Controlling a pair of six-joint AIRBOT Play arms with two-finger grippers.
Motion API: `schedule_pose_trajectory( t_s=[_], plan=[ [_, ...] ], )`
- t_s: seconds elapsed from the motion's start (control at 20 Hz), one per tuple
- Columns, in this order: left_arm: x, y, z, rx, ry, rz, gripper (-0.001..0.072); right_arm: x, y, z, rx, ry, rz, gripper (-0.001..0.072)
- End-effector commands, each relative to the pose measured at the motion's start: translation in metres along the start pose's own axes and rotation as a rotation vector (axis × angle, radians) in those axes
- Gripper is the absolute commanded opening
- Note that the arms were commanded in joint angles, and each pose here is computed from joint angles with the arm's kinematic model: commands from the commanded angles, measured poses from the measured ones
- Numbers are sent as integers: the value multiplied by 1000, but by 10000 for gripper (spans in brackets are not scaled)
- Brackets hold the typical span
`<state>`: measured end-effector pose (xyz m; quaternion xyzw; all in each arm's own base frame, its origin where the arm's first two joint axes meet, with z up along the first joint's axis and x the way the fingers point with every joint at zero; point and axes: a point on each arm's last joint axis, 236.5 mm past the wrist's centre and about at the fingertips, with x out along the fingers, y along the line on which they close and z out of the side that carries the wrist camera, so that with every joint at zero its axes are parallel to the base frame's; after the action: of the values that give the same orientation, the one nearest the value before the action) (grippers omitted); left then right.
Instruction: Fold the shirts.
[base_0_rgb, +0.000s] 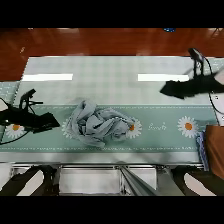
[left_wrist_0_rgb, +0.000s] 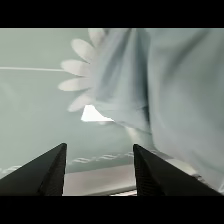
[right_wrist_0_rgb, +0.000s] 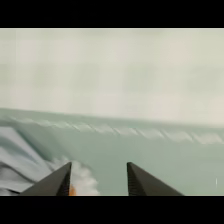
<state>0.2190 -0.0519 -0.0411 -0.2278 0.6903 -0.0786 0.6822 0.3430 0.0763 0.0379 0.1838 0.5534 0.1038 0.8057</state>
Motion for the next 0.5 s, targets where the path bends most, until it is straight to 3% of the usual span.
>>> schedule_pose_trajectory(
  t_s=[0.0,0.3,0.45],
  plan=[
    [33,-6,-6,-141,1,-155,507,13,-44,-77,164,76,17,407],
    [65,-36,13,-209,-36,-315,507,28,-27,-134,194,182,110,407],
    [83,-38,9,-205,8,-296,505,28,-27,-137,198,193,114,407]
  ],
)
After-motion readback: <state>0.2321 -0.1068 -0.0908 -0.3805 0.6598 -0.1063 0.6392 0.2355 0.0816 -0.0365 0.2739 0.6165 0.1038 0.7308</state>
